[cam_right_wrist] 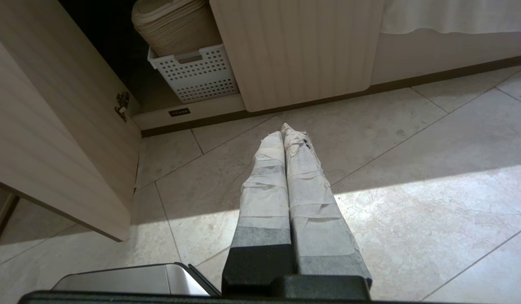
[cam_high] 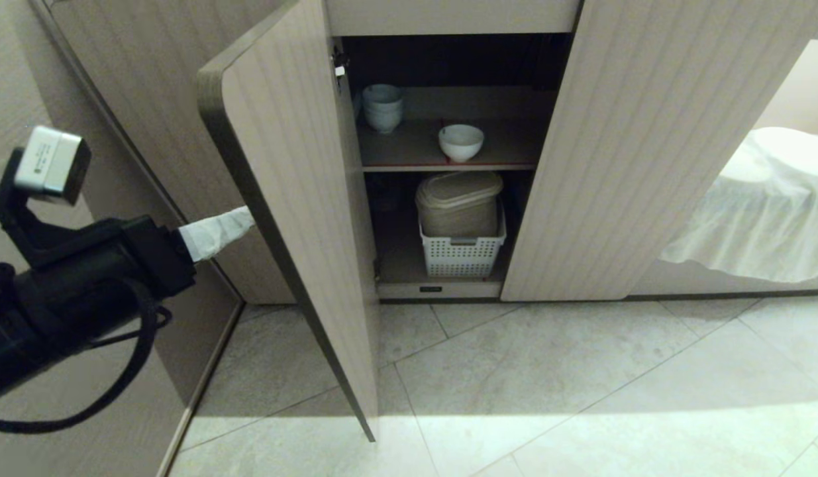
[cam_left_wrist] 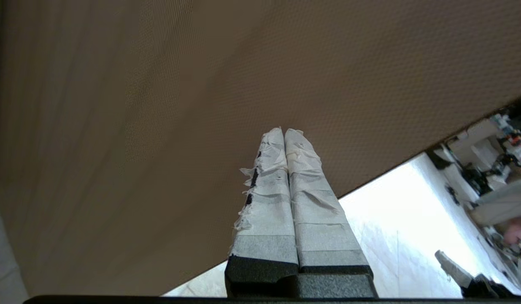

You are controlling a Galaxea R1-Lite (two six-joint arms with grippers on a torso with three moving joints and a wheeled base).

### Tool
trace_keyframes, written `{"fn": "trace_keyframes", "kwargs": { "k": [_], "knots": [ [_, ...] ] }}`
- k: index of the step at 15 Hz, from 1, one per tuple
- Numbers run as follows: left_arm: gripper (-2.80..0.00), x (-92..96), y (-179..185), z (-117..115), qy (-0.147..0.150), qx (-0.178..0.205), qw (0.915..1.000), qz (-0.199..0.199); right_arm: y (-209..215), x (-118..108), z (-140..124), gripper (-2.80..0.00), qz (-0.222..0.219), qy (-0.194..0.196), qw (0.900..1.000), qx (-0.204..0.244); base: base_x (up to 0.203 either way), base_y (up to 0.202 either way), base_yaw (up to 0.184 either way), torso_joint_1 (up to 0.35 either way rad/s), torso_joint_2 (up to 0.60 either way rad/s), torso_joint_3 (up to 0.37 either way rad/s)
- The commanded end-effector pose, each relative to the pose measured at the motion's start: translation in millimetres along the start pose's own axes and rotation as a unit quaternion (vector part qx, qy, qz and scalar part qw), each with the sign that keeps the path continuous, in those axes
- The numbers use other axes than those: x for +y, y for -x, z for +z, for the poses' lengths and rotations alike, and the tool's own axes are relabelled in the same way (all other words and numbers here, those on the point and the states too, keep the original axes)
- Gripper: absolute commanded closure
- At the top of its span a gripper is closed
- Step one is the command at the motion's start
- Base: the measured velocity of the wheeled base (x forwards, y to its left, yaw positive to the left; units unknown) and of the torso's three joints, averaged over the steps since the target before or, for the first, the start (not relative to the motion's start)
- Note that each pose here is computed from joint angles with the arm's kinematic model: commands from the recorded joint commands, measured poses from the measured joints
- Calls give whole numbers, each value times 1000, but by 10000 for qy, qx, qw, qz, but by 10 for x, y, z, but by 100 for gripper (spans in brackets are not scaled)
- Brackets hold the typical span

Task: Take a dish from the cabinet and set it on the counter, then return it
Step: Close the cabinet door

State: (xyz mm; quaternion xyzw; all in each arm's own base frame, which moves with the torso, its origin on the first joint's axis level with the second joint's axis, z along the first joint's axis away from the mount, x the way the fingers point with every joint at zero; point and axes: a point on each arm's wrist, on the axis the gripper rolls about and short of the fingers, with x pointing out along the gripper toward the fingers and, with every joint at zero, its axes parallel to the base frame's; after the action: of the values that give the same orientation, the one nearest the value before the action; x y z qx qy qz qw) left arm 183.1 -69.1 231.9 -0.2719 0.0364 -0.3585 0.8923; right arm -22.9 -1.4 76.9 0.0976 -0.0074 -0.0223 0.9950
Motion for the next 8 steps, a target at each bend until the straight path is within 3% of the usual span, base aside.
{"fn": "trace_keyframes", "kwargs": {
  "k": [1,8],
  "knots": [
    [0,49,-135,-93,115,248,9996,-30,0,0,0,0,-1,-6,10000,-1,0,0,0,0,0,0],
    [0,90,-400,-206,125,318,9990,-287,0,0,0,0,-1,-6,10000,-1,0,0,0,0,0,0]
  ]
}}
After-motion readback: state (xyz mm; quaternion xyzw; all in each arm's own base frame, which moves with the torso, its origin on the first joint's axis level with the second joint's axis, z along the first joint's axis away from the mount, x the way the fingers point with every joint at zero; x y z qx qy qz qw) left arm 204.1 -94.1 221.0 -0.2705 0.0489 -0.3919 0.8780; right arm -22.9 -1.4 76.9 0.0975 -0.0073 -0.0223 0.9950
